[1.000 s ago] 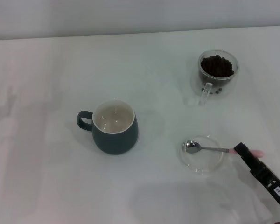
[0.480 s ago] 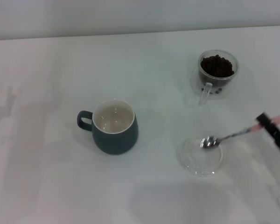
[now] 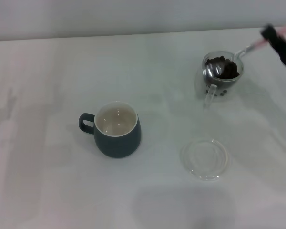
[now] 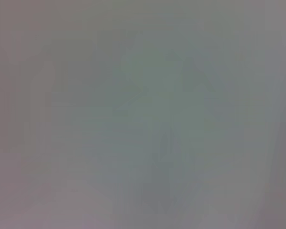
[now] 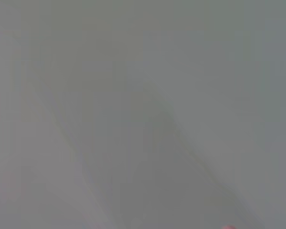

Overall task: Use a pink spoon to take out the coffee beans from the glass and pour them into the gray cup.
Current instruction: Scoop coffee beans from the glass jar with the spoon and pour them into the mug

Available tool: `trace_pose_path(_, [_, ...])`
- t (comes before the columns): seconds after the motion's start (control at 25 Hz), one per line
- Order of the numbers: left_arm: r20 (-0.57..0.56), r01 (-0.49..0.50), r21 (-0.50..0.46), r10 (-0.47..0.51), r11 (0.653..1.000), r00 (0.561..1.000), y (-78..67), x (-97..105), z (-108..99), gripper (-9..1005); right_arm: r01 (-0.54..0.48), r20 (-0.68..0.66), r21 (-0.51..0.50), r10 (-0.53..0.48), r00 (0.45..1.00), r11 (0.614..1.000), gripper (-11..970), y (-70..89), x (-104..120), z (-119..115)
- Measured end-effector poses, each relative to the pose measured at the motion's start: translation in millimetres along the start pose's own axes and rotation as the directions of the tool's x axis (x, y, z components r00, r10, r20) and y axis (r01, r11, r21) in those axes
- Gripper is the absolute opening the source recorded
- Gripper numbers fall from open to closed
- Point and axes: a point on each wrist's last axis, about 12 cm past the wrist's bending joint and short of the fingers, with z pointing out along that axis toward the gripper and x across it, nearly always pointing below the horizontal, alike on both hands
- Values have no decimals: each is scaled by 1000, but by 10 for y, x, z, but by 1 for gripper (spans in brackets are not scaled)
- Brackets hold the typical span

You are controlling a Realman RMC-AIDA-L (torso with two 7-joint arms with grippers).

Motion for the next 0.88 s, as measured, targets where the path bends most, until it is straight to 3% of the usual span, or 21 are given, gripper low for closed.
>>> trace_pose_path(0.2, [-13,-2,12,2,1000,1000,-30,21,0,875,202,-117,36,-197,973,979,147,-191,-291,514])
trace_pose_path(0.36, [-13,2,13,-2,1000,1000,-40,26,-3,875,319,-182,61,-304,935,946,145,-258,-427,732])
trace_pose_path(0.52, [-16,7,8,-7,1000,1000,-32,35,-21,875,384,-246,81,-355,902,920,144,-306,-479,802])
trace_pose_path(0.88, [-41,4,3,-3,1000,999,-30,58,-1,875,434,-304,83,-392,868,897,145,-345,-506,694])
